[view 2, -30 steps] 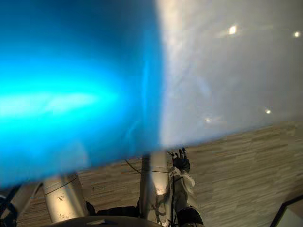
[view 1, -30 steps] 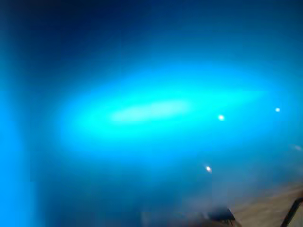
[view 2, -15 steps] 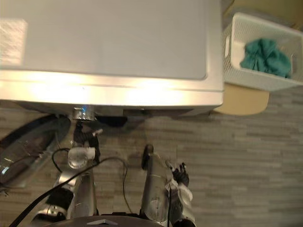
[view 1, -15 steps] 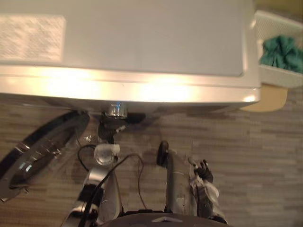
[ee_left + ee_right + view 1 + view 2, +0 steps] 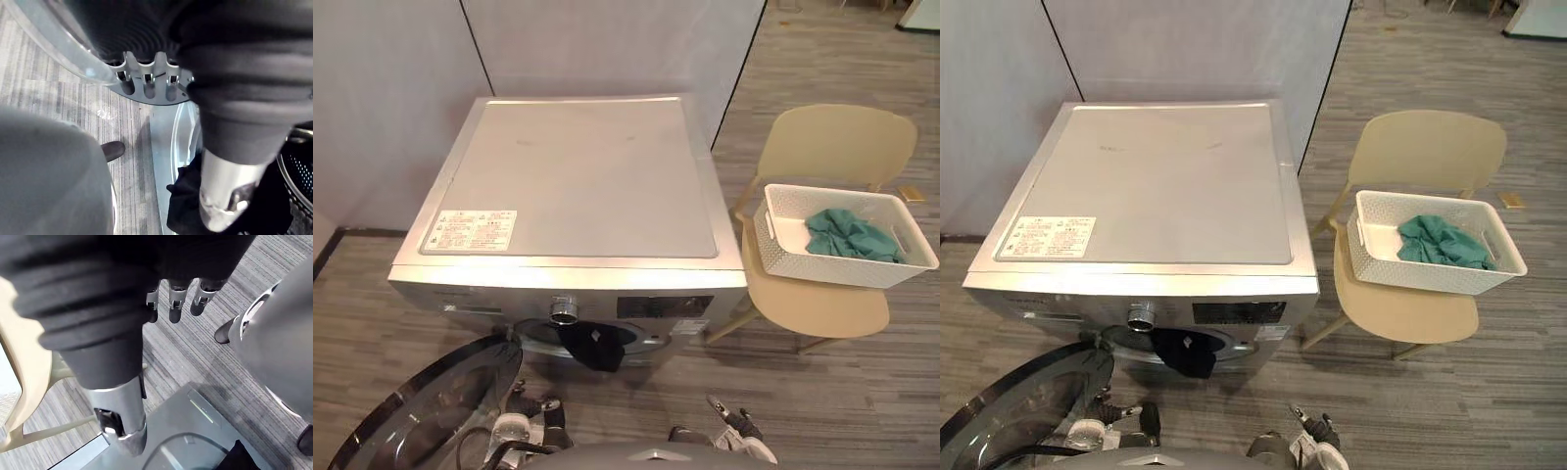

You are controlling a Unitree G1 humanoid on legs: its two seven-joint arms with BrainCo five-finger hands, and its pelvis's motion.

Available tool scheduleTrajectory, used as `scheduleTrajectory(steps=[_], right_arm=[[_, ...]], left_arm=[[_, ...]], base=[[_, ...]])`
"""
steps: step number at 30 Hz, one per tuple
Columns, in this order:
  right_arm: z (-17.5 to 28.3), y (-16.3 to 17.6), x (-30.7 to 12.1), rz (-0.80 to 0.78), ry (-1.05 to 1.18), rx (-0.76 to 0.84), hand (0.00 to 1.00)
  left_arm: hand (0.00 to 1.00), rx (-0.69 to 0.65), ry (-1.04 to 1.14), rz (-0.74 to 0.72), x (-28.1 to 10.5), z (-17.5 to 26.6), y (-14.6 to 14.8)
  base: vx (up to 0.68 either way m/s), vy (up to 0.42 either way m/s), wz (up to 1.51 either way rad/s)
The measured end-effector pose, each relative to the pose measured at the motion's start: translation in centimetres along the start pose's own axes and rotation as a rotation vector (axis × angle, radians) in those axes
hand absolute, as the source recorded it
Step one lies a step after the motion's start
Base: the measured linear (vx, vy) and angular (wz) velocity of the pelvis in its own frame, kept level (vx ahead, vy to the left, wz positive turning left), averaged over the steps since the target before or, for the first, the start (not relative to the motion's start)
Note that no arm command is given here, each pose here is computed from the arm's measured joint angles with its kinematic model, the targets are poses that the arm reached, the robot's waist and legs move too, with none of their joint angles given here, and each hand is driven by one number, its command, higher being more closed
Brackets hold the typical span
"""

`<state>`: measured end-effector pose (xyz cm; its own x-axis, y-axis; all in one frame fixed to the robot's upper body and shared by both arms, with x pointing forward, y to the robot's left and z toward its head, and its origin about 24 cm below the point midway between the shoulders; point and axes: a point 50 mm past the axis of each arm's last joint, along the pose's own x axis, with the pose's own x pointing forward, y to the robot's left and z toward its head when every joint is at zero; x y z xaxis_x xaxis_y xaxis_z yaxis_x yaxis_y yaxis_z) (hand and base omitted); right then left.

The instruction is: Pick up the laundry basket with both hands and put the clothes into the washing machine.

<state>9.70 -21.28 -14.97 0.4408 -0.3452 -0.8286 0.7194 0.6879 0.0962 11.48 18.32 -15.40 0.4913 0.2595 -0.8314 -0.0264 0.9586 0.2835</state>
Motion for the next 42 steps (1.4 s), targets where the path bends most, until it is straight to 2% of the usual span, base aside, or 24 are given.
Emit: scheduleTrajectory(steps=[8, 11, 16, 18, 22, 28, 31, 34, 38, 39, 42], right_arm=[[0.7, 0.8, 0.7, 0.01, 0.01, -0.074, 0.0], [1.1, 1.6, 0.9, 0.028, 0.007, -0.073, 0.0], [-0.9, 3.0, 0.5, 0.073, 0.075, -0.072, 0.0], [-1.3, 2.4, 0.4, 0.058, 0.09, -0.075, 0.0], [-2.1, 0.1, 0.1, 0.019, 0.115, -0.091, 0.0], [-0.8, 0.0, 0.5, 0.023, 0.077, -0.137, 0.0], [-1.2, -0.5, 0.5, 0.007, 0.098, -0.127, 0.0], [-1.6, -1.6, 0.3, -0.036, 0.115, -0.103, 0.0], [-0.2, -2.6, 0.7, -0.078, 0.088, -0.046, 0.0], [-0.2, -3.0, 0.7, -0.093, 0.089, -0.021, 0.0], [-0.4, -2.7, 0.7, -0.086, 0.095, -0.02, 0.0]], left_arm=[[0.0, -0.083, -0.012, -0.028, 0.0, 0.9, -1.2], [0.0, -0.076, -0.006, -0.039, -0.2, 0.7, -1.6], [0.0, 0.084, -0.028, -0.049, 0.3, 0.9, -0.6], [0.0, 0.212, -0.034, -0.084, 0.4, 0.9, -1.1], [0.0, 0.269, -0.049, -0.12, 0.2, 1.0, -1.9], [0.0, 0.295, -0.03, -0.155, 0.5, 1.5, -2.5], [0.0, 0.319, -0.042, -0.127, 0.8, 1.9, -1.2], [0.0, 0.304, -0.024, -0.11, 0.9, 1.4, -0.4], [0.0, 0.207, 0.001, -0.115, 0.6, 0.5, -0.8], [0.0, 0.153, 0.005, -0.102, 0.6, 0.6, -0.6], [0.0, 0.112, 0.033, -0.062, 0.7, -0.1, 0.6]], base=[[-0.05, 0.037, -0.02], [-0.08, 0.168, -0.44], [-0.05, 0.112, -0.35], [0.0, 0.005, 0.03], [0.05, -0.059, -0.08], [0.03, -0.008, -1.37], [0.02, 0.025, -1.16], [0.02, -0.072, -0.4], [-0.01, -0.084, -0.39], [0.07, -0.028, -0.43], [0.1, -0.12, -0.47]])
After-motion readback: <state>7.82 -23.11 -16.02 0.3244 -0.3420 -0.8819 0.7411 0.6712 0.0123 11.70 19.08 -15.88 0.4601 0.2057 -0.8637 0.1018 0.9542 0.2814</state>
